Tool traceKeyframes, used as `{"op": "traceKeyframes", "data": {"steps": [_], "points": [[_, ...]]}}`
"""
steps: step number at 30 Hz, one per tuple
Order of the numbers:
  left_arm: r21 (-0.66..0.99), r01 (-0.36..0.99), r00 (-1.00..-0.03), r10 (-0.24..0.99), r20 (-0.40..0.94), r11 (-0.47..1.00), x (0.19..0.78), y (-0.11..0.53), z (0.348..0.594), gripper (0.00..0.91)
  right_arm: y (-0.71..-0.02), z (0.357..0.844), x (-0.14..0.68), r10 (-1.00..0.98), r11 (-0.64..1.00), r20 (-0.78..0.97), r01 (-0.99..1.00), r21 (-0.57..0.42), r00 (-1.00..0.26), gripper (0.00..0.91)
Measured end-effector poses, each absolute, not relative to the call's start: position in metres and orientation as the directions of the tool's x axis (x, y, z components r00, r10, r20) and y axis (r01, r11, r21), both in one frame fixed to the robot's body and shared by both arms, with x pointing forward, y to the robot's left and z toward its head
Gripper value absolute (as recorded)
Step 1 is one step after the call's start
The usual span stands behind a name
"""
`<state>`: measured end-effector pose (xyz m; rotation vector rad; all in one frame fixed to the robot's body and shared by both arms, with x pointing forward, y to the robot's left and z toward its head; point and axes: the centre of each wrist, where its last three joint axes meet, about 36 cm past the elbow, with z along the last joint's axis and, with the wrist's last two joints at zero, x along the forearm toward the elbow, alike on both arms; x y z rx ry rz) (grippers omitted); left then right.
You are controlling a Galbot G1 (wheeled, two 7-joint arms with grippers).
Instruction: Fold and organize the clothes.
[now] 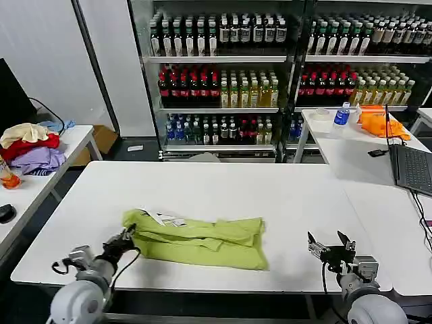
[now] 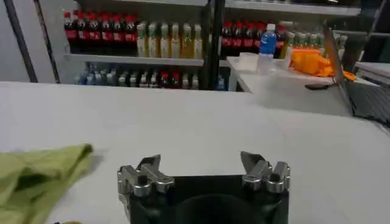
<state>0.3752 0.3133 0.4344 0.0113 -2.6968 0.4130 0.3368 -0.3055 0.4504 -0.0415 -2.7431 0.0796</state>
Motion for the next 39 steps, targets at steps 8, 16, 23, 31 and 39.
{"op": "traceKeyframes", "data": {"steps": [8, 16, 23, 31, 39], "points": [[-0.446, 0.01, -0.93, 0.172, 0.325, 0.895, 0.372, 0.299, 0.465, 0.02, -0.304, 0.451, 0.339, 0.034, 0.997, 0.382, 0.007, -0.072, -0.923, 0.907], [-0.604, 0.111, -0.908, 0.328, 0.261, 0.789, 0.371, 0.258, 0.47, 0.02, -0.302, 0.452, 0.344, 0.026, 0.997, 0.378, -0.006, -0.081, -0.926, 0.907], [-0.683, 0.163, -0.871, 0.429, 0.239, 0.712, 0.376, 0.217, 0.461, 0.02, -0.302, 0.451, 0.349, 0.017, 0.996, 0.378, -0.018, -0.088, -0.926, 0.907], [-0.719, 0.194, -0.822, 0.511, 0.252, 0.667, 0.383, 0.172, 0.442, 0.02, -0.303, 0.452, 0.356, 0.009, 0.995, 0.373, -0.027, -0.092, -0.928, 0.907], [-0.718, 0.235, -0.78, 0.568, 0.262, 0.655, 0.389, 0.135, 0.425, 0.907, -0.304, 0.452, 0.361, 0.01, 0.995, 0.371, -0.027, -0.094, -0.929, 0.907]]}}
